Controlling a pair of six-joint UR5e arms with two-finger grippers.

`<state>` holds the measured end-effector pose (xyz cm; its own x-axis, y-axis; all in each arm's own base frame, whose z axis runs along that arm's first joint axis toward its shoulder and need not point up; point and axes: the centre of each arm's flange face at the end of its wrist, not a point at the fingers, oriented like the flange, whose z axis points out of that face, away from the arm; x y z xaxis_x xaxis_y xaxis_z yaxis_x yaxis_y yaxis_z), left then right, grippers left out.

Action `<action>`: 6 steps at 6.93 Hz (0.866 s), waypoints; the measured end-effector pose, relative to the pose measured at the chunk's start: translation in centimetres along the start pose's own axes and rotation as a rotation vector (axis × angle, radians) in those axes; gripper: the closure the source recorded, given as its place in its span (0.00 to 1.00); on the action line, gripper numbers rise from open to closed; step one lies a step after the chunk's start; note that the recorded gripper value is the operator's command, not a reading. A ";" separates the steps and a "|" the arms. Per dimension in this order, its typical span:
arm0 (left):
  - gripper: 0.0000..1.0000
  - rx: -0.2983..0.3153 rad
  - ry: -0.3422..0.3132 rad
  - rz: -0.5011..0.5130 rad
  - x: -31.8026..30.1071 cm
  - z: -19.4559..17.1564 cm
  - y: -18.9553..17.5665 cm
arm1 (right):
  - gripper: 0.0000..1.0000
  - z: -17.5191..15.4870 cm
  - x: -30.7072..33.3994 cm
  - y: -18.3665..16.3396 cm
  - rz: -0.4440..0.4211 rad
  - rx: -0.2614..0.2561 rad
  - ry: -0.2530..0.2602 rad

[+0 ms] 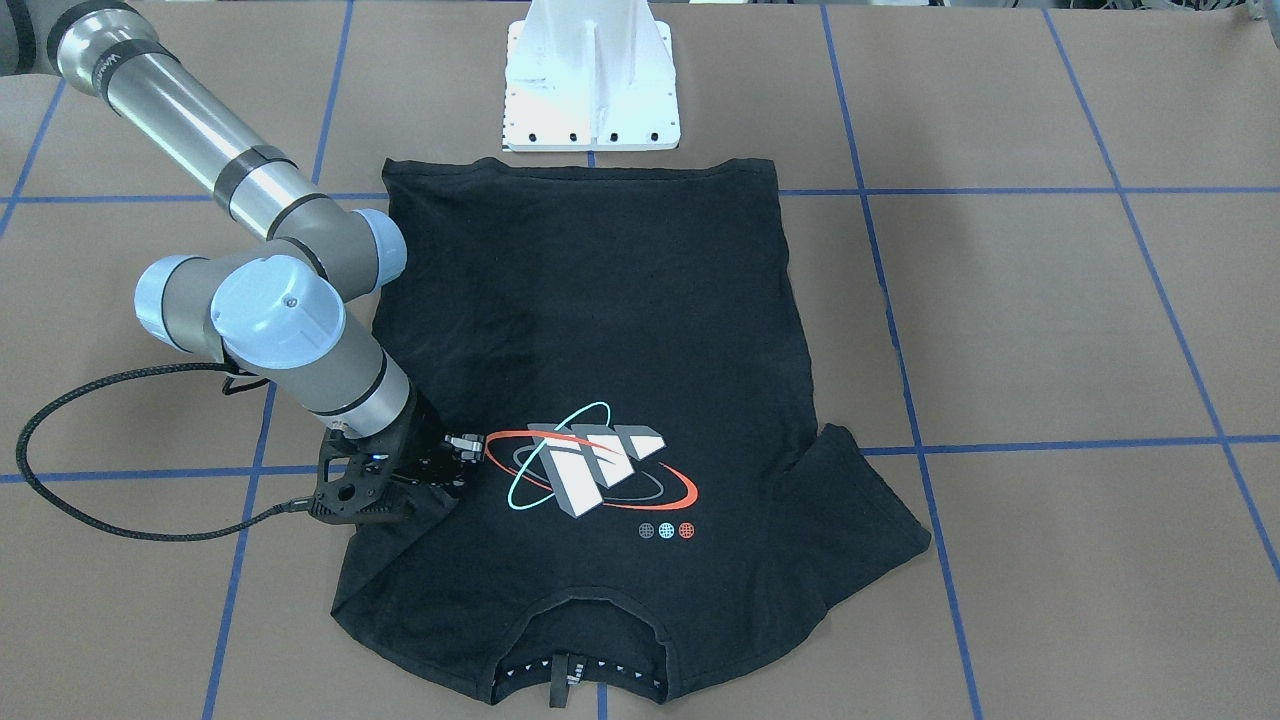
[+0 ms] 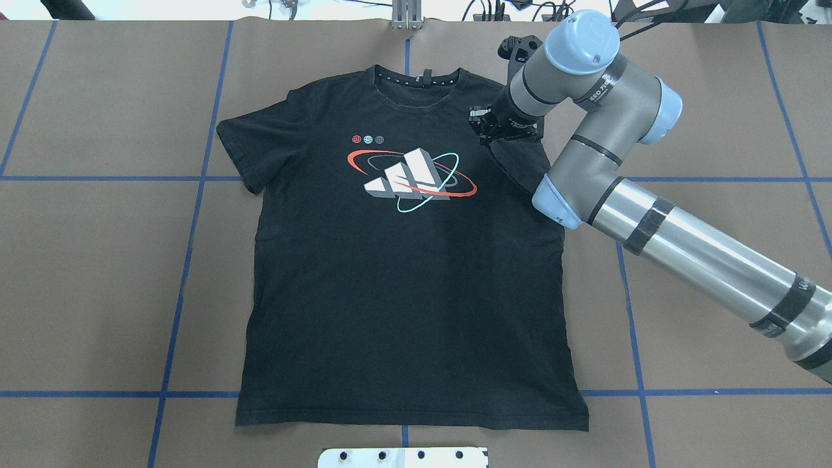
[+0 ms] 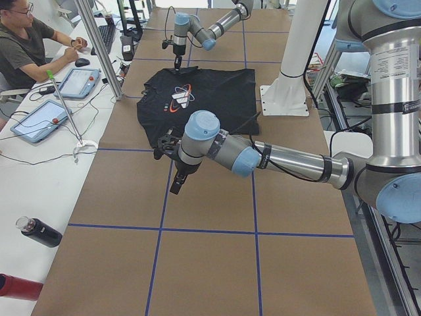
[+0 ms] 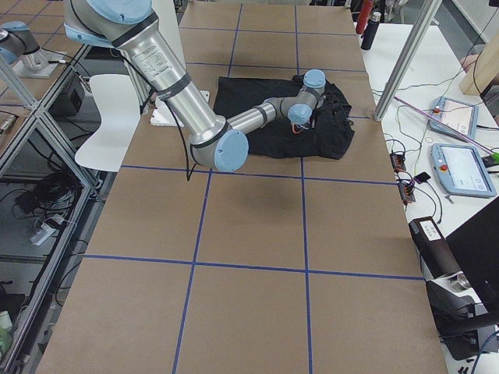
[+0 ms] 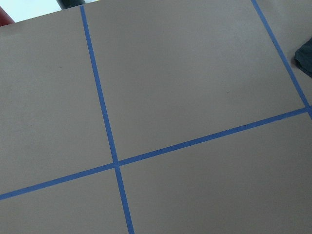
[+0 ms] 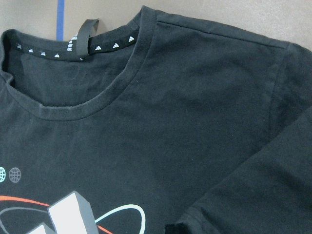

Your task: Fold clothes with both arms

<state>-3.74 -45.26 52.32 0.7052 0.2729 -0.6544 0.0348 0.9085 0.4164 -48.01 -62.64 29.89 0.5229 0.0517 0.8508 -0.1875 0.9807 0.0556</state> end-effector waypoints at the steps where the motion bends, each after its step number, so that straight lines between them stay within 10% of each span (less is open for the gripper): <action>1: 0.00 0.000 0.000 0.000 0.0 0.0 0.0 | 1.00 0.4 -0.6 -0.3 0.002 0.006 0.007; 2: 0.00 -0.002 0.002 0.004 0.2 0.2 -0.2 | 1.00 0.7 -1.1 -0.6 0.004 0.009 0.012; 3: 0.00 -0.013 0.011 0.019 0.9 0.9 -0.6 | 0.80 1.0 -1.3 -0.8 0.010 0.011 0.018; 4: 0.00 -0.025 0.025 0.036 2.1 2.1 -1.7 | 0.01 1.3 -1.6 -1.1 0.019 0.011 0.024; 6: 0.00 -0.037 0.053 0.040 4.4 4.9 -6.2 | 0.00 1.6 -1.9 -1.4 0.042 0.012 0.030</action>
<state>2.61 -51.24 49.92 0.6668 0.3249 -0.6707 -0.0199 0.9074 0.4197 -50.06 -64.43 29.00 0.5387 0.0980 0.8368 -0.2195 0.9752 0.0271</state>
